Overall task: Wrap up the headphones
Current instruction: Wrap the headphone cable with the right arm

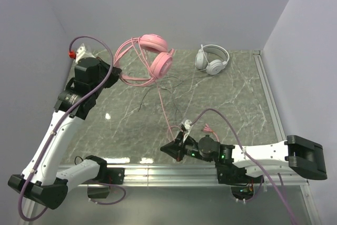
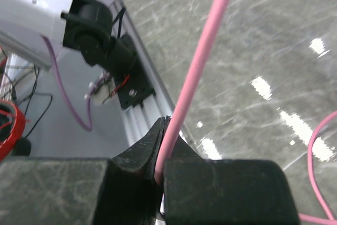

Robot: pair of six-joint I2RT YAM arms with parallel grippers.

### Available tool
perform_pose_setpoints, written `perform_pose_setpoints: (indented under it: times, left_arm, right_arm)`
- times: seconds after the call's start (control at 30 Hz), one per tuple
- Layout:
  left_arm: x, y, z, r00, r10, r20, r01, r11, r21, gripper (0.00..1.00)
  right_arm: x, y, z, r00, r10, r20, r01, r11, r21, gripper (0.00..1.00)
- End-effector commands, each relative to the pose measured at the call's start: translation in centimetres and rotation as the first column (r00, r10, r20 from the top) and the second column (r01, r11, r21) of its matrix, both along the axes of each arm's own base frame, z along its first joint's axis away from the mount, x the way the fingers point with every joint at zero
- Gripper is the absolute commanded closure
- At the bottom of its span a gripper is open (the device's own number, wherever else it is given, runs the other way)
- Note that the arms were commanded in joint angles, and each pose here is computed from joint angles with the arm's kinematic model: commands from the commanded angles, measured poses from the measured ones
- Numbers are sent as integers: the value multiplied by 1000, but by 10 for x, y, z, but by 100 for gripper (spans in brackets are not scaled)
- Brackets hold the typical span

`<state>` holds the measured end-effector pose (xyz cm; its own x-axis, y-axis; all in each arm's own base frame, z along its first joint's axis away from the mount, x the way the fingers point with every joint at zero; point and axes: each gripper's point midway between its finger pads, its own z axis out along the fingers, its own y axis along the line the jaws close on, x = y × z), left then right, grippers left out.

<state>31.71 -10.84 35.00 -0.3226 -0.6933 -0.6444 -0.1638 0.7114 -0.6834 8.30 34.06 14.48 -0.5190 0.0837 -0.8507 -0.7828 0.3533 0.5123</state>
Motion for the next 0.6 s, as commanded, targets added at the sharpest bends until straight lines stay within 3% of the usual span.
perform_pose_setpoints:
  times: [0.0, 0.33, 0.57]
  left_arm:
    - [13, 24, 49, 966, 147, 214, -137, 989, -60, 100]
    - [21, 37, 10, 971, 178, 158, -193, 977, 87, 100]
    - [24, 33, -23, 987, 140, 82, -157, 954, 256, 100]
  right_arm:
    - [-11, 1, 1, 1000, 4, -28, -6, 997, -79, 100]
    - [-38, -6, 48, 996, 88, -17, -89, 992, -88, 100]
    - [-19, -20, 98, 996, 13, 90, 4, 981, -192, 100]
